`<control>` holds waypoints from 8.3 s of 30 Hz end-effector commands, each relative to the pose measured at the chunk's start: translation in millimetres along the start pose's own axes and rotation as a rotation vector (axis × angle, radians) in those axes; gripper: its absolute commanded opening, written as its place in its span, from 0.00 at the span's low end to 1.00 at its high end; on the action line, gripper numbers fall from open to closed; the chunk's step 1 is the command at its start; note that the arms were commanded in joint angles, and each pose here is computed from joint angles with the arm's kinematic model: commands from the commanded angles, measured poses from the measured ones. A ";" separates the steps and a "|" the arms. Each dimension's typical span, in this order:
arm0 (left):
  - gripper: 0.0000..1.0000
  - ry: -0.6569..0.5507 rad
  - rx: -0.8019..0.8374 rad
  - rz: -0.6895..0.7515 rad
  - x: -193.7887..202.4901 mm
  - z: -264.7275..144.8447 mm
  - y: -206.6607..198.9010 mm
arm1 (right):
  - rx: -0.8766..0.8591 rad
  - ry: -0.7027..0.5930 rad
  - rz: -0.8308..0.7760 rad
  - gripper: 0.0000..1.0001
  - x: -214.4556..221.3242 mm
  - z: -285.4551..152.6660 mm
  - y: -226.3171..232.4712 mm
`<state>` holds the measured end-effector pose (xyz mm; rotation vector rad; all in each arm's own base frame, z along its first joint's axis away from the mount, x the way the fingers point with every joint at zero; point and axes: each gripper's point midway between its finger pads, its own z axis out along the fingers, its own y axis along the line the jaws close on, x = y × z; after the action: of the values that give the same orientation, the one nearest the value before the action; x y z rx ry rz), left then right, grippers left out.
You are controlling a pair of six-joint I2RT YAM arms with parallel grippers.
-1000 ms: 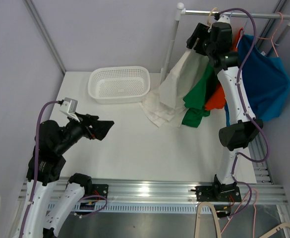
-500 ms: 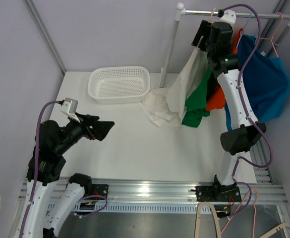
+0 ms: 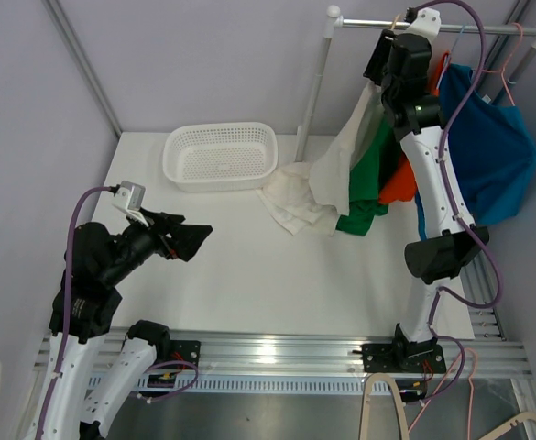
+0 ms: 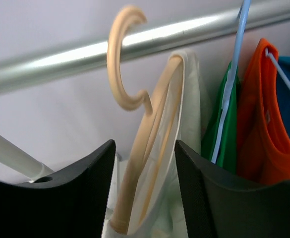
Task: Remove the t-shirt from the hanger
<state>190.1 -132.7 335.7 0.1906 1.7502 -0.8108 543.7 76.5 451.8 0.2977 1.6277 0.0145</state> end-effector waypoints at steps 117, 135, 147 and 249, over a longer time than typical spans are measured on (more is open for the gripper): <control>1.00 -0.022 0.213 0.857 36.0 135.8 -191.5 | -0.559 0.069 0.354 0.00 -43.3 -199.4 68.6; 0.01 -0.099 0.174 0.900 52.0 210.0 -234.4 | -0.658 0.051 0.359 0.00 -72.3 -234.2 71.9; 0.01 0.154 0.917 0.758 108.6 66.4 -329.1 | -0.572 0.069 0.304 0.00 -49.0 -183.1 71.0; 0.01 -0.647 0.811 0.456 -300.2 -57.6 -275.2 | -0.399 0.005 0.230 0.00 -39.5 -122.3 59.2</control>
<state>60.3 -192.5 733.5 0.7552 0.6103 -1.0844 426.2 154.1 477.8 0.1524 1.6668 0.5314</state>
